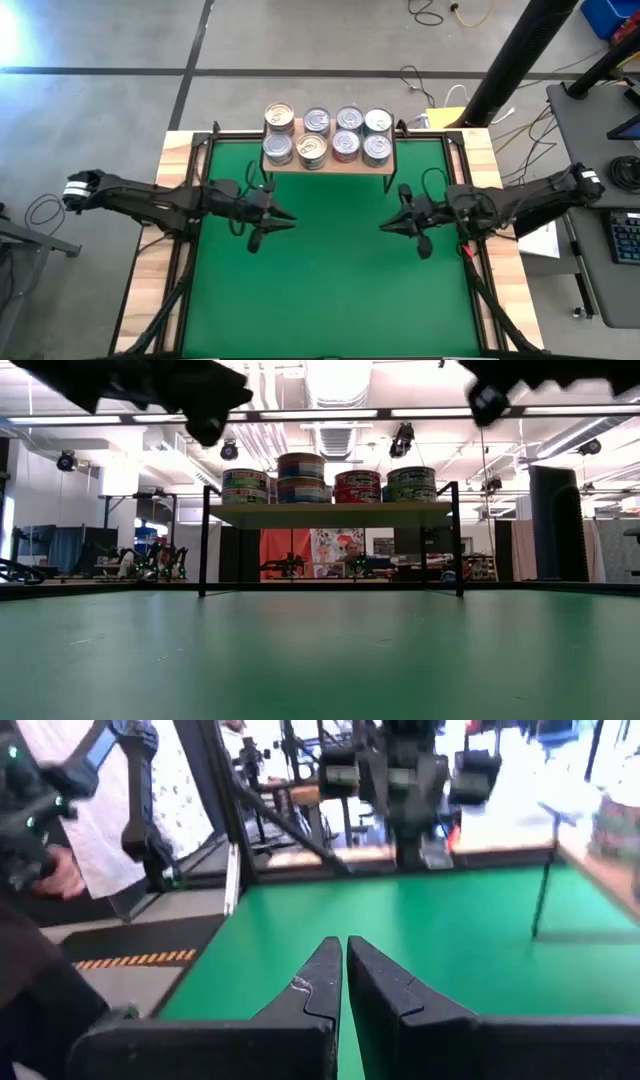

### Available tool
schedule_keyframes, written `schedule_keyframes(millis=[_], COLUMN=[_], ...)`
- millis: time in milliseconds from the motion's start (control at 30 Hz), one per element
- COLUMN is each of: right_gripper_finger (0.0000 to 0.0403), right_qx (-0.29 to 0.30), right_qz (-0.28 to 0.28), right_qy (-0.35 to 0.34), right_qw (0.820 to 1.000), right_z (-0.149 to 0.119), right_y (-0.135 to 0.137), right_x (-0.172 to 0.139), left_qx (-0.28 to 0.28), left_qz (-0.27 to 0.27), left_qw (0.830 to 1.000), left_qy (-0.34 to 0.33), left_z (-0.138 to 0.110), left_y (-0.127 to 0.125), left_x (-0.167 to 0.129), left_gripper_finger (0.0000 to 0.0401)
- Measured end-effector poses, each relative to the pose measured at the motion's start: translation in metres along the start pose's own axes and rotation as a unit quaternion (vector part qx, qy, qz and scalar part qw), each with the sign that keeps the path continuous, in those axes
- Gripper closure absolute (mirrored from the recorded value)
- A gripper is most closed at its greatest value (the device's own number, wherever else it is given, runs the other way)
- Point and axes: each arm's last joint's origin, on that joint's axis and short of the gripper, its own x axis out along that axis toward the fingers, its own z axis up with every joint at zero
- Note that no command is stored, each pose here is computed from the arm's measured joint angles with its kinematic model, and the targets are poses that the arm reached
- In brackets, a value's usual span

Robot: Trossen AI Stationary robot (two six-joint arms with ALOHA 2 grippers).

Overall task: Stack canned seafood by type on shelf
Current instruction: Return to Home Position

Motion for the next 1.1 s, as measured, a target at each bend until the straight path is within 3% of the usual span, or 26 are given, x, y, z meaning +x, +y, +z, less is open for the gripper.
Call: schedule_keyframes(millis=[133, 233, 300, 367, 467, 533, 600, 700, 867, 1100], right_gripper_finger=[0.039, 0.039, 0.039, 0.039, 0.039, 0.039, 0.039, 0.039, 0.039, 0.039], right_qx=[0.039, 0.133, 0.16, 0.136, 0.03, -0.055, -0.097, -0.111, -0.086, -0.149], right_qz=[-0.002, -0.011, -0.007, 0.003, 0.036, 0.061, 0.074, 0.119, 0.253, 0.25], right_qy=[0.022, 0.045, 0.025, -0.008, -0.093, -0.165, -0.215, -0.2, -0.16, -0.183], right_qw=[0.999, 0.99, 0.987, 0.991, 0.995, 0.983, 0.969, 0.966, 0.95, 0.939], right_z=[-0.027, -0.044, -0.049, -0.054, -0.061, -0.065, -0.071, -0.073, -0.081, -0.081], right_y=[-0.001, -0.002, -0.002, -0.002, -0.002, -0.001, -0.001, 0.002, 0.008, 0.009], right_x=[-0.032, -0.051, -0.063, -0.069, -0.073, -0.075, -0.078, -0.081, -0.089, -0.093], left_qx=[0.028, 0.048, 0.066, 0.074, 0.086, 0.103, 0.108, 0.106, 0.079, 0.052], left_qz=[0.002, 0.003, 0.003, 0.002, 0.003, 0.003, 0.003, 0.004, 0.003, -0.011], left_qw=[1.0, 0.998, 0.997, 0.997, 0.996, 0.995, 0.994, 0.994, 0.997, 0.989], left_qy=[0.01, 0.033, 0.034, 0.019, -0.007, -0.014, -0.011, -0.01, -0.022, -0.136], left_z=[0.005, 0.006, 0.007, 0.009, 0.013, 0.014, 0.011, 0.0, -0.029, -0.075], left_y=[-0.005, -0.009, -0.011, -0.013, -0.014, -0.015, -0.014, -0.013, -0.01, -0.005], left_x=[-0.032, -0.057, -0.069, -0.078, -0.084, -0.085, -0.086, -0.088, -0.097, -0.108], left_gripper_finger=[0.0324, 0.0324, 0.0324, 0.0324, 0.0324, 0.0324, 0.0324, 0.0324, 0.0324, 0.0324])
